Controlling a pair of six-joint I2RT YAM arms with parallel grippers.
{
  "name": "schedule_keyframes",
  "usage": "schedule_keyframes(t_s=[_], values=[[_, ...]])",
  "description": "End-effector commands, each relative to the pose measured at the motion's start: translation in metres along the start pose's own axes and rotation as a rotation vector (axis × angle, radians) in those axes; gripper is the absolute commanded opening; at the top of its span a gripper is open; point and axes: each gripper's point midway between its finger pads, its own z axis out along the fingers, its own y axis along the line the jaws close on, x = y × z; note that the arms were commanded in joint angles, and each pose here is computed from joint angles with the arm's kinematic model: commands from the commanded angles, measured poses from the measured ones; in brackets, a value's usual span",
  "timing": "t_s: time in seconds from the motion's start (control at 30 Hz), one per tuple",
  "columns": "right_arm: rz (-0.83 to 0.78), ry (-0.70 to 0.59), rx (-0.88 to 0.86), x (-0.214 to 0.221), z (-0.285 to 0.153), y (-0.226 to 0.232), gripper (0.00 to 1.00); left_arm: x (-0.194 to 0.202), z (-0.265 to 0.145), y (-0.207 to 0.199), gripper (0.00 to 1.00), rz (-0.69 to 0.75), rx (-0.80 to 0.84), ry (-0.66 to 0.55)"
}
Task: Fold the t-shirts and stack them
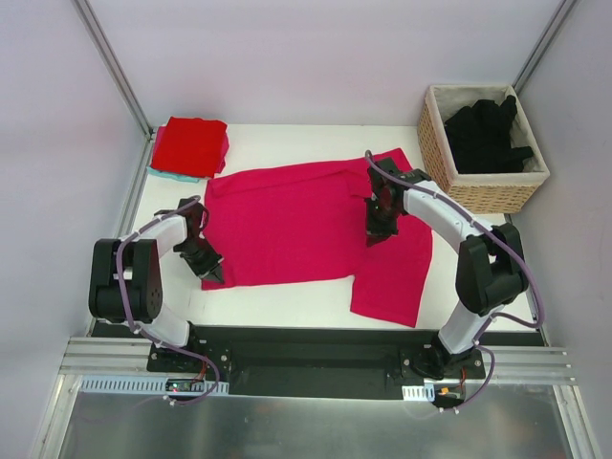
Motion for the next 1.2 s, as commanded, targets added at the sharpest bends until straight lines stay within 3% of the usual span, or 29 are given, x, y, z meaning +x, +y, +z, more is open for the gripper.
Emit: schedule_keyframes(t_s=[0.0, 0.27, 0.47, 0.57, 0.7, 0.77, 0.87, 0.93, 0.97, 1.0, 1.03, 1.17], values=[[-0.011, -0.033, 0.018, -0.002, -0.024, -0.001, 0.00, 0.041, 0.002, 0.079, 0.00, -0.206, -0.372, 0.169], [-0.022, -0.052, 0.045, -0.002, -0.037, -0.008, 0.00, 0.045, -0.009, 0.096, 0.00, -0.410, -0.403, 0.245], [-0.019, -0.063, 0.055, 0.003, -0.045, -0.016, 0.00, 0.012, -0.022, 0.126, 0.00, -0.509, -0.471, 0.148], [-0.021, -0.061, 0.058, 0.006, -0.047, -0.018, 0.00, -0.019, -0.030, 0.138, 0.00, -0.434, -0.508, 0.071], [-0.021, -0.064, 0.053, 0.003, -0.047, -0.016, 0.00, -0.037, -0.025, 0.138, 0.00, -0.316, -0.510, 0.115], [-0.021, -0.068, 0.052, 0.000, -0.049, -0.015, 0.00, -0.037, -0.018, 0.121, 0.00, -0.315, -0.407, 0.135], [-0.022, -0.084, 0.061, -0.002, -0.050, -0.016, 0.00, -0.048, -0.029, 0.101, 0.00, -0.268, -0.253, 0.043], [-0.023, -0.098, 0.072, -0.004, -0.049, -0.019, 0.00, -0.068, -0.062, 0.084, 0.00, -0.241, -0.147, -0.110], [-0.029, -0.096, 0.075, -0.004, -0.046, -0.021, 0.00, -0.076, -0.077, 0.077, 0.05, -0.224, -0.101, -0.166], [-0.029, -0.089, 0.079, -0.005, -0.043, -0.021, 0.00, -0.081, -0.098, 0.064, 0.23, -0.191, -0.021, -0.235], [-0.032, -0.085, 0.081, -0.007, -0.041, -0.022, 0.00, -0.092, -0.118, 0.054, 0.30, -0.170, 0.029, -0.299], [-0.038, -0.104, 0.131, -0.027, -0.037, -0.026, 0.03, -0.096, -0.163, 0.023, 0.38, -0.121, 0.214, -0.401]])
